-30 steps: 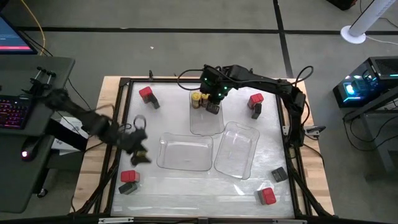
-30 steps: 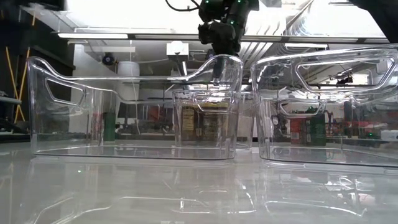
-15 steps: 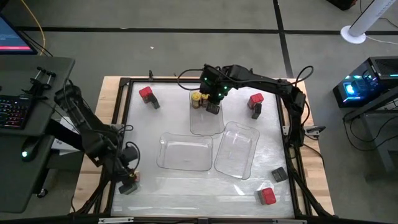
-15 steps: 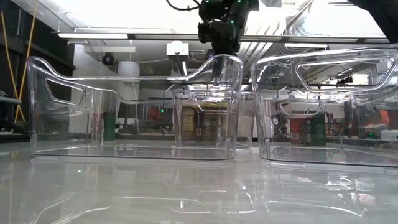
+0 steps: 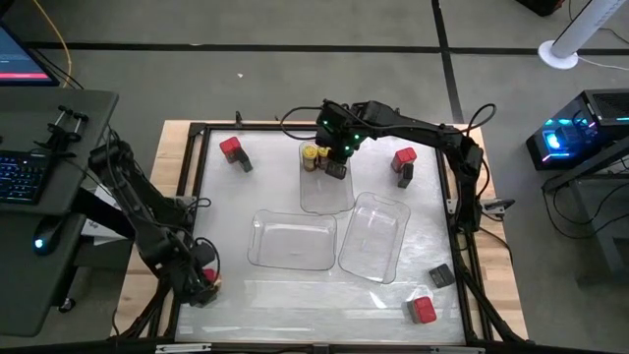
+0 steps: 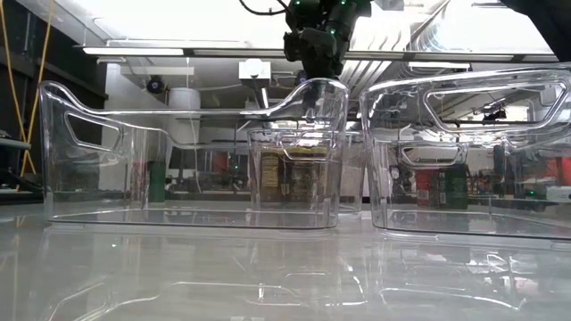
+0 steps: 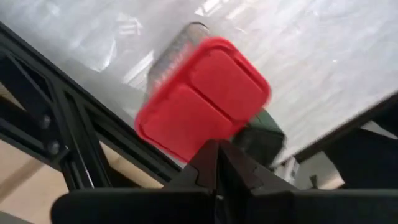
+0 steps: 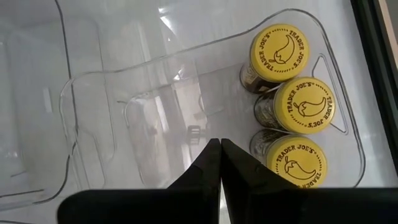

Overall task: Sort spices by type
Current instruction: Put the left bottom red seasoning can into the left transparent bin

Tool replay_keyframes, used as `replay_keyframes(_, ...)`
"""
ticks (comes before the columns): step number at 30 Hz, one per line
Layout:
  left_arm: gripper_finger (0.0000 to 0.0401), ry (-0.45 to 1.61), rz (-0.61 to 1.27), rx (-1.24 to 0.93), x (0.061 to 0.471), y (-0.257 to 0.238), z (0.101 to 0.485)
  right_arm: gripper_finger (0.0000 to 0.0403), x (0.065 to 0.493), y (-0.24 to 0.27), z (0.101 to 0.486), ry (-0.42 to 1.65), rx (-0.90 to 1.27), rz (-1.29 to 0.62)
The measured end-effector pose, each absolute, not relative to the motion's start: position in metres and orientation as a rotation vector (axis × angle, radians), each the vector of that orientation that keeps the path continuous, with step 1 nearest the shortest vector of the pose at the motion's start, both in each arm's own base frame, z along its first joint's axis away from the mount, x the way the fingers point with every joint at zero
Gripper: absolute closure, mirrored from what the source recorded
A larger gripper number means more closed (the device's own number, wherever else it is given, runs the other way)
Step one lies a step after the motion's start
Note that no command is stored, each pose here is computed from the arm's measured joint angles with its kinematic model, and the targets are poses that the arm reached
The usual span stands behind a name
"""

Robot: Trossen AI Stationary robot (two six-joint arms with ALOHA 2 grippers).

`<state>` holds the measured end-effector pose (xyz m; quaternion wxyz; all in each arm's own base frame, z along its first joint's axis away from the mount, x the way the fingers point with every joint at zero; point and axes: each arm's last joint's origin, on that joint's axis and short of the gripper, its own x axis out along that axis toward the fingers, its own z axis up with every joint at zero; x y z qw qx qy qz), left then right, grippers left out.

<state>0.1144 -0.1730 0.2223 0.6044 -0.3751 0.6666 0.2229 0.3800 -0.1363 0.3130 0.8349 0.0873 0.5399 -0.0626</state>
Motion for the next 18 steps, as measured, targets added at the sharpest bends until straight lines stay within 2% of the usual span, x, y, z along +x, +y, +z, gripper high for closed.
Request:
replay_keyframes(7, 0.0401, 1.520, 0.547, -0.829, 0.119, -0.163, 0.213, 0.0403, 0.380, -0.136, 0.313, 1.142, 0.195, -0.138)
replay_keyframes(18, 0.0401, 1.378, 0.604, -0.671, 0.157, -0.115, 0.212, 0.0403, 0.381, -0.136, 0.313, 1.133, 0.225, -0.156)
